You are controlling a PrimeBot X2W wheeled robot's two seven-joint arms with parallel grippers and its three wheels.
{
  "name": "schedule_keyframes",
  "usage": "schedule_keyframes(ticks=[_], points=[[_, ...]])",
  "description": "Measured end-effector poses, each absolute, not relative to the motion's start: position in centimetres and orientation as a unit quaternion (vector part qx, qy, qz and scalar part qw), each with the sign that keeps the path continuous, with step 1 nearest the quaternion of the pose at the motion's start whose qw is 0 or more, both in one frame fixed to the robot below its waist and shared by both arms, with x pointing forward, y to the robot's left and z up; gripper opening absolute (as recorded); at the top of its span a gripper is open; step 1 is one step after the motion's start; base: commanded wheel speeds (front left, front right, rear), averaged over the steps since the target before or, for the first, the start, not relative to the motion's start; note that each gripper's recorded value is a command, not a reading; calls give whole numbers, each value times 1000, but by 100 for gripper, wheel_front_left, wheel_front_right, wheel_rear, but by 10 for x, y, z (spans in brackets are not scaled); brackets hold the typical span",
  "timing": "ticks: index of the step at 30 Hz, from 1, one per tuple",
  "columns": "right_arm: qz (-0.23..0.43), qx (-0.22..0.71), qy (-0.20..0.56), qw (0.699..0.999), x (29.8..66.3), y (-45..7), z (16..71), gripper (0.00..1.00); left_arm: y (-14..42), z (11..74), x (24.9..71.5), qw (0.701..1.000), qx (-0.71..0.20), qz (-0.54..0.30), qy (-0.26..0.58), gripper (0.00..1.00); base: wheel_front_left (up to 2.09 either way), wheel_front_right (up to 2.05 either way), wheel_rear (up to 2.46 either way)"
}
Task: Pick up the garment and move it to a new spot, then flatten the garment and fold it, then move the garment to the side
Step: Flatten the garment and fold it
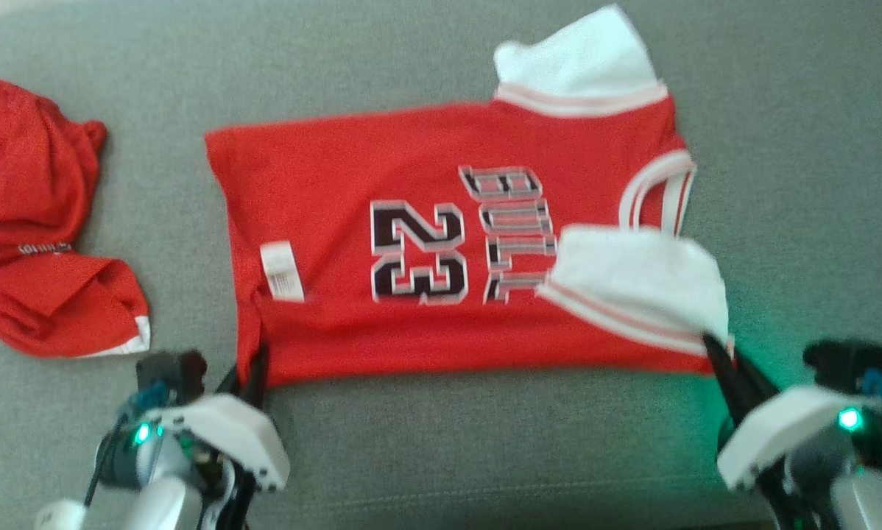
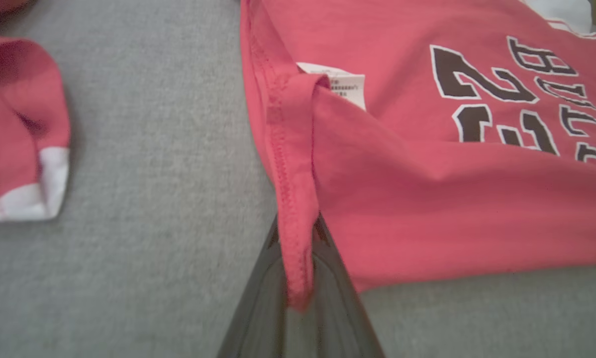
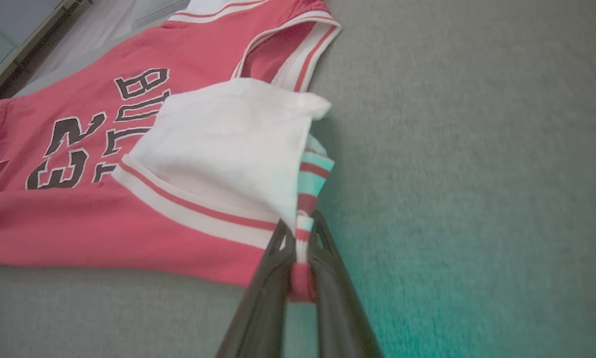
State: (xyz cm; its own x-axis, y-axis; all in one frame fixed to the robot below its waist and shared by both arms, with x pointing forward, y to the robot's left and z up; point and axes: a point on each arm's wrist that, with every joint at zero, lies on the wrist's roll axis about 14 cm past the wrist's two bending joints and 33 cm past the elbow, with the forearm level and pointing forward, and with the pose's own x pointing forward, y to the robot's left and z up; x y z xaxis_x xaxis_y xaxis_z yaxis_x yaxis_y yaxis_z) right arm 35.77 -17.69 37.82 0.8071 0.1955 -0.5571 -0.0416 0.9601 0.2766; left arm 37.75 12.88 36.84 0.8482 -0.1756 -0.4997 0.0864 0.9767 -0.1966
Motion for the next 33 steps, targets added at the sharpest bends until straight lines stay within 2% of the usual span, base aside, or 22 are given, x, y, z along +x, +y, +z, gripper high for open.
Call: schedule_keyframes(ticks=[9,10,11,12,15,20,26,33], points=[[44,155,330,930,304,-172,380,0,137,372,335,948,-87,-56,300,0,0,0,0],[42,158,329,930,302,-172,381,26,137,371,330,947,-86,-55,305,0,0,0,0],[40,159,329,930,299,-173,382,83,138,371,326,946,-86,-54,308,69,0,0,0],[40,158,328,931,297,-172,384,100,139,370,323,946,-85,-50,310,100,0,0,0],[39,143,302,942,301,-175,395,100,143,375,320,951,-84,-35,296,100,0,0,0],[38,96,185,977,329,-184,444,100,155,414,340,981,-61,-5,186,100,0,0,0],[57,57,57,995,359,-182,510,100,153,465,363,997,-39,0,71,100,0,0,0],[66,46,15,997,371,-180,535,100,148,495,381,999,-30,-8,21,100,0,0,0]])
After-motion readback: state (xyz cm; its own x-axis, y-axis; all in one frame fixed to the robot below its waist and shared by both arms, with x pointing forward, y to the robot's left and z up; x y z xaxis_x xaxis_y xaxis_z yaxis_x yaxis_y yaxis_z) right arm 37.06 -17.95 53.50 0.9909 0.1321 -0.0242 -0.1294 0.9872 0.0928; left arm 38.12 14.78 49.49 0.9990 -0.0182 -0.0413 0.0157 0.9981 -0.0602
